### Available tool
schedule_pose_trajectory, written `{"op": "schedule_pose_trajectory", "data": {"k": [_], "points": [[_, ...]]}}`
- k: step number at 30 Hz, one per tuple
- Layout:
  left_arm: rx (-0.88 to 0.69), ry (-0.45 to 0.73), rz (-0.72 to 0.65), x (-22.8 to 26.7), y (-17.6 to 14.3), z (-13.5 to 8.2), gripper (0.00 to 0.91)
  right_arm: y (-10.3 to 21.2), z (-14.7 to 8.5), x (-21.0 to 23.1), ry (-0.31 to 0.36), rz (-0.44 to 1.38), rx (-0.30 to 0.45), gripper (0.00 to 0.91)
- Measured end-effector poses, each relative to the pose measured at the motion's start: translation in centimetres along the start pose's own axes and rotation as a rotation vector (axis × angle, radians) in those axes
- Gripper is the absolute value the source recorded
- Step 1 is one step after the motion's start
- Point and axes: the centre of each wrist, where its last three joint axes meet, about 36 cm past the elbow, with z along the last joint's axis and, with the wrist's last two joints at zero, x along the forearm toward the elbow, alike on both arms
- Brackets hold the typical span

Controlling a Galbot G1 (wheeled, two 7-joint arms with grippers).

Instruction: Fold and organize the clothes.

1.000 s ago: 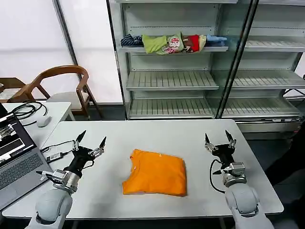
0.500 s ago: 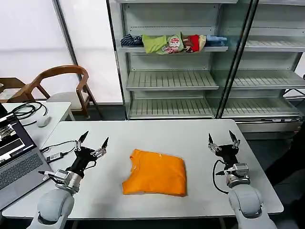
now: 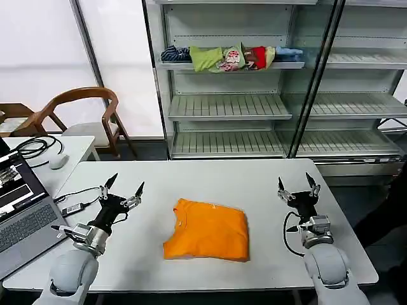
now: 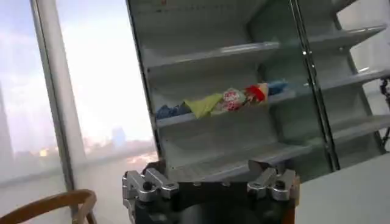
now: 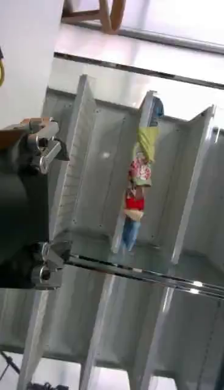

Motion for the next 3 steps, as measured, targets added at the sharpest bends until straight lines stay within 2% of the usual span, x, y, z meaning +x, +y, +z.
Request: {"op": "schedule_pose_trajectory", "data": {"k": [3], "points": [[0.000, 0.000, 0.002, -0.07, -0.02, 0.06, 0.907, 0.00, 0.01, 0.01, 0.001, 0.002, 0.003, 0.907]]}}
